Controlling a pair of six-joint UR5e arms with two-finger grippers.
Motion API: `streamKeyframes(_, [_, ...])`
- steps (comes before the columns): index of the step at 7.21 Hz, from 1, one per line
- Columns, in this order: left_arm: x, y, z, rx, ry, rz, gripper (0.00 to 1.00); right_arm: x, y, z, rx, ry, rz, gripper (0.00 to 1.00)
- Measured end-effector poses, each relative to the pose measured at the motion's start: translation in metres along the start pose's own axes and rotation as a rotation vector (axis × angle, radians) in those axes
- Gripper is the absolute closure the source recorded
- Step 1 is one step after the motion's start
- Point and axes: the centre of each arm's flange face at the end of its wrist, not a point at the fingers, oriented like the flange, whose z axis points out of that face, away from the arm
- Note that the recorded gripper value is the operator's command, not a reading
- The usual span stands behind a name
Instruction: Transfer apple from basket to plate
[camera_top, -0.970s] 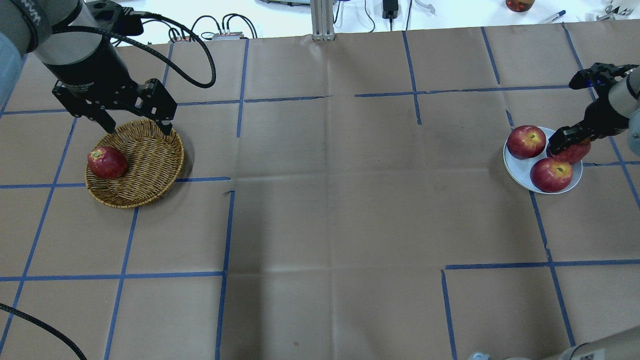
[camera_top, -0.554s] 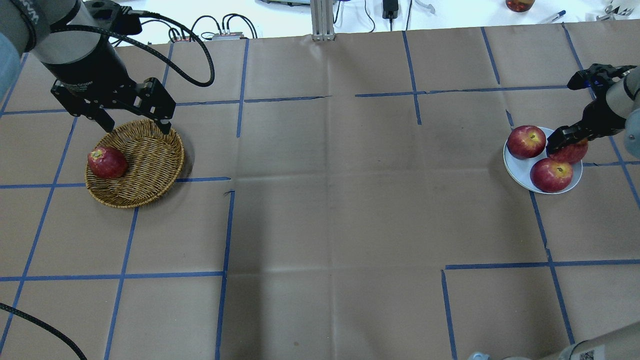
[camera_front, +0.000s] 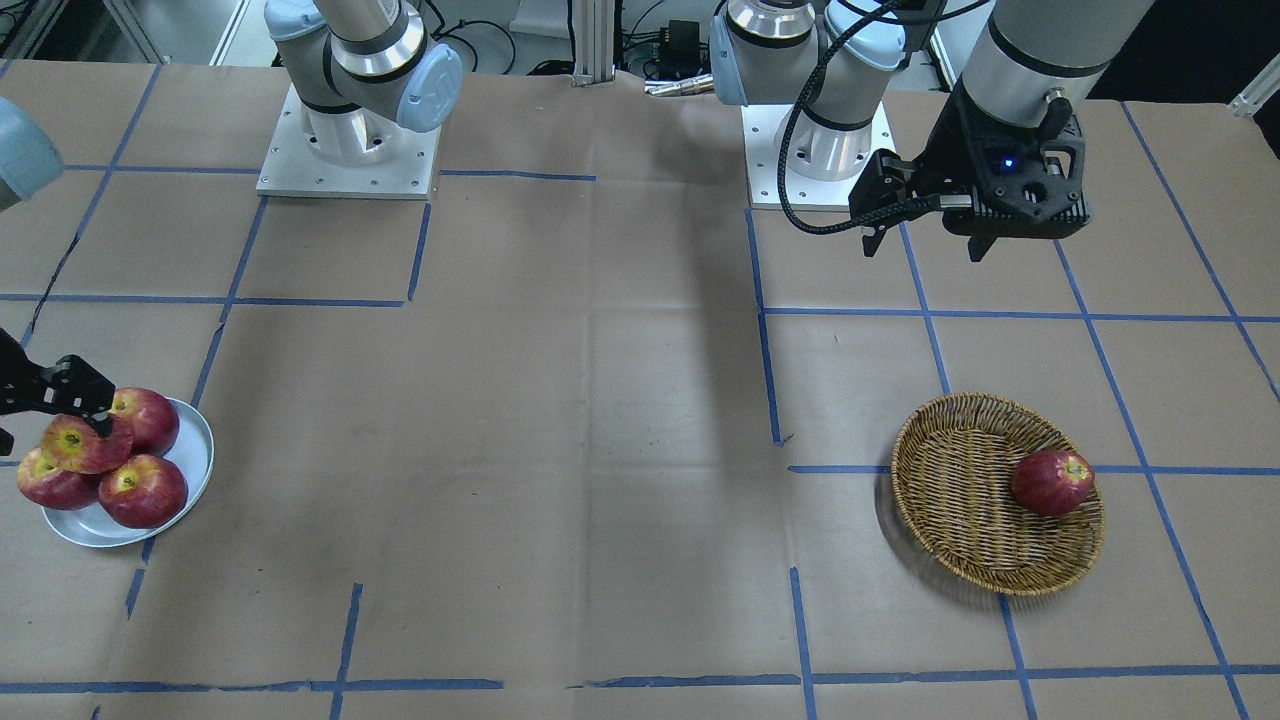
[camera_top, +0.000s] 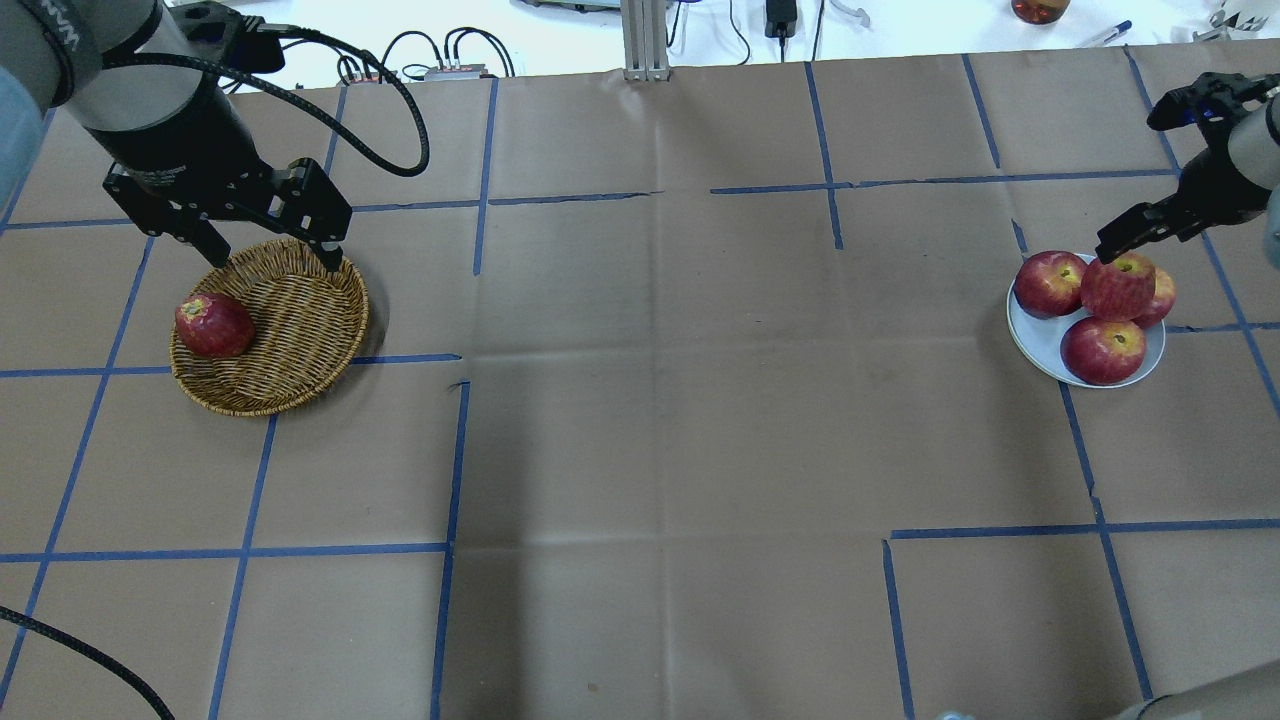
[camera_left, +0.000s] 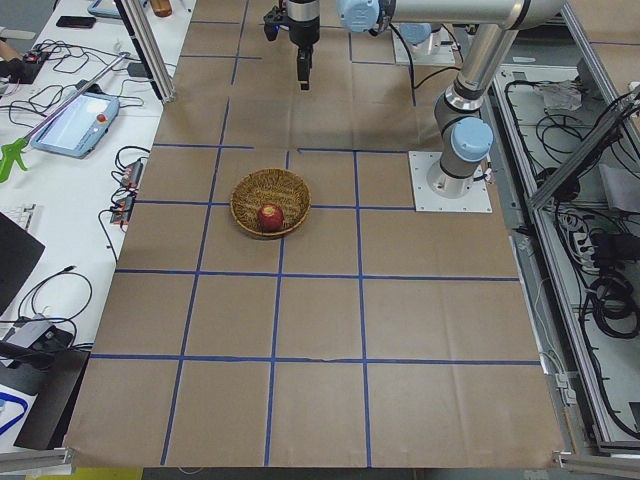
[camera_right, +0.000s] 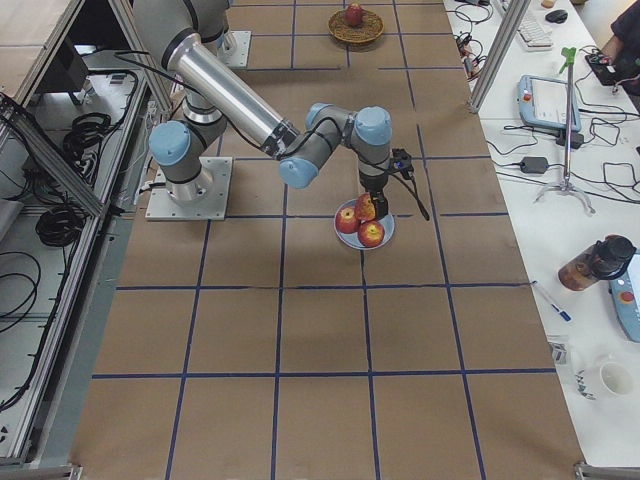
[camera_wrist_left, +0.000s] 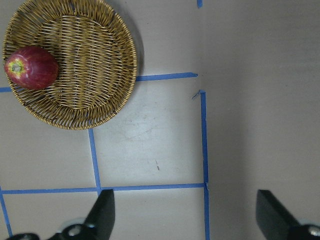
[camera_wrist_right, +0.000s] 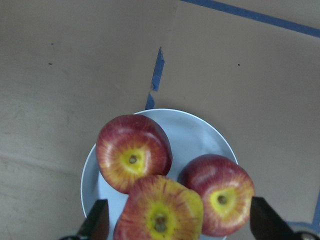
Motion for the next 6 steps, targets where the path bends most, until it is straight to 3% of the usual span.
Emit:
streamKeyframes(3, [0.001, 0.005, -0.004, 0.005, 0.000, 0.000, 0.01, -0.083, -0.022, -0.096, -0.006, -0.013, 0.102, 0.00])
streamKeyframes(5, [0.001, 0.006, -0.005, 0.004, 0.000, -0.004, 0.01, -0.160, -0.015, -0.139, -0.055, -0.035, 0.236, 0.00])
streamKeyframes(6, [0.001, 0.004, -0.002, 0.000, 0.001, -0.007, 0.01, -0.197, -0.011, -0.151, -0.082, -0.020, 0.277, 0.00])
